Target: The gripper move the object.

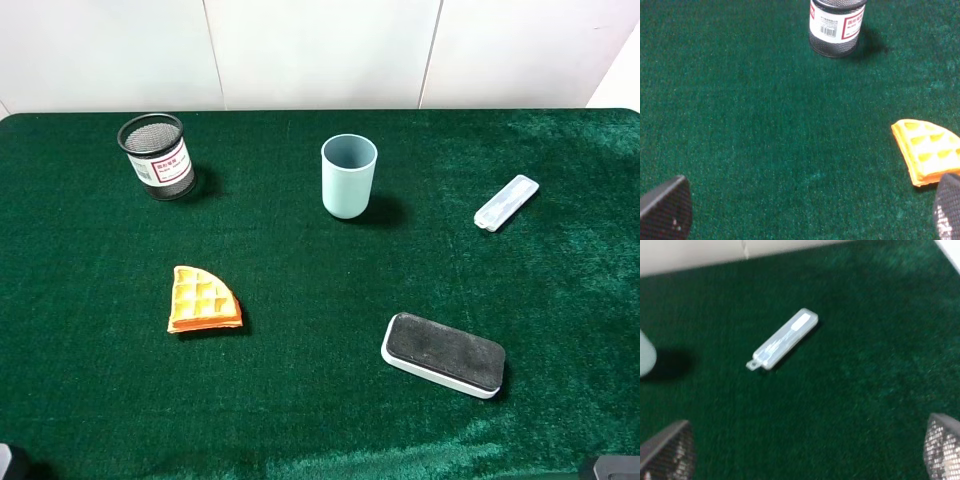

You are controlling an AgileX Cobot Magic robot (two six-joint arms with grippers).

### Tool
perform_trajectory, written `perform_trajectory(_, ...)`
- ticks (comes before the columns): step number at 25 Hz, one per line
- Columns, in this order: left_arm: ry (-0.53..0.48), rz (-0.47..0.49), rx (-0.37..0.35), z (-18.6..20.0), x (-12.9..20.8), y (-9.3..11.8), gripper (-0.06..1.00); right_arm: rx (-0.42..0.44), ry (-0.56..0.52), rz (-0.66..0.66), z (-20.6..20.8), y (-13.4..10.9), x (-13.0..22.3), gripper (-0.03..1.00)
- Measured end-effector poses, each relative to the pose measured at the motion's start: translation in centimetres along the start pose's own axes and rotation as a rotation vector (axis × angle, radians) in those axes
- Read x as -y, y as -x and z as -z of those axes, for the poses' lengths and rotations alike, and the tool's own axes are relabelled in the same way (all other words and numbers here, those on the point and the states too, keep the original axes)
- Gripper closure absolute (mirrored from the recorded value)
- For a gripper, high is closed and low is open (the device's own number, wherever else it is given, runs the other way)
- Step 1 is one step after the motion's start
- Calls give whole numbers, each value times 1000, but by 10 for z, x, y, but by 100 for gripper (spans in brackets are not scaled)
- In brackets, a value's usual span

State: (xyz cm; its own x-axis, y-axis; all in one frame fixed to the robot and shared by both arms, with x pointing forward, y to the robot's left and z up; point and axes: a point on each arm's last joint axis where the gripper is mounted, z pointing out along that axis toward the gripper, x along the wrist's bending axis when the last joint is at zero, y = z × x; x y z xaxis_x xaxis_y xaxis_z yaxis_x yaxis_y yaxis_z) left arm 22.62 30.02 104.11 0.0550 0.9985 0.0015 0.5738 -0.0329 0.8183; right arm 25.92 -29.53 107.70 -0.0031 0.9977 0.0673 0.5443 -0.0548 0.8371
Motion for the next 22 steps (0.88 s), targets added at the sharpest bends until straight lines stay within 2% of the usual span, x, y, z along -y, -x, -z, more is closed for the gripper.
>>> perform_trajectory(7, 0, 0, 0, 0, 0, 0, -4, -125, -164, 128, -27, -12, -25, 27)
perform_trajectory(16, 0, 0, 0, 0, 0, 0, -4, -283, -332, 280, -58, -26, -30, 27)
perform_trajectory(22, 0, 0, 0, 0, 0, 0, -4, -358, -445, 398, -80, -38, -29, 27)
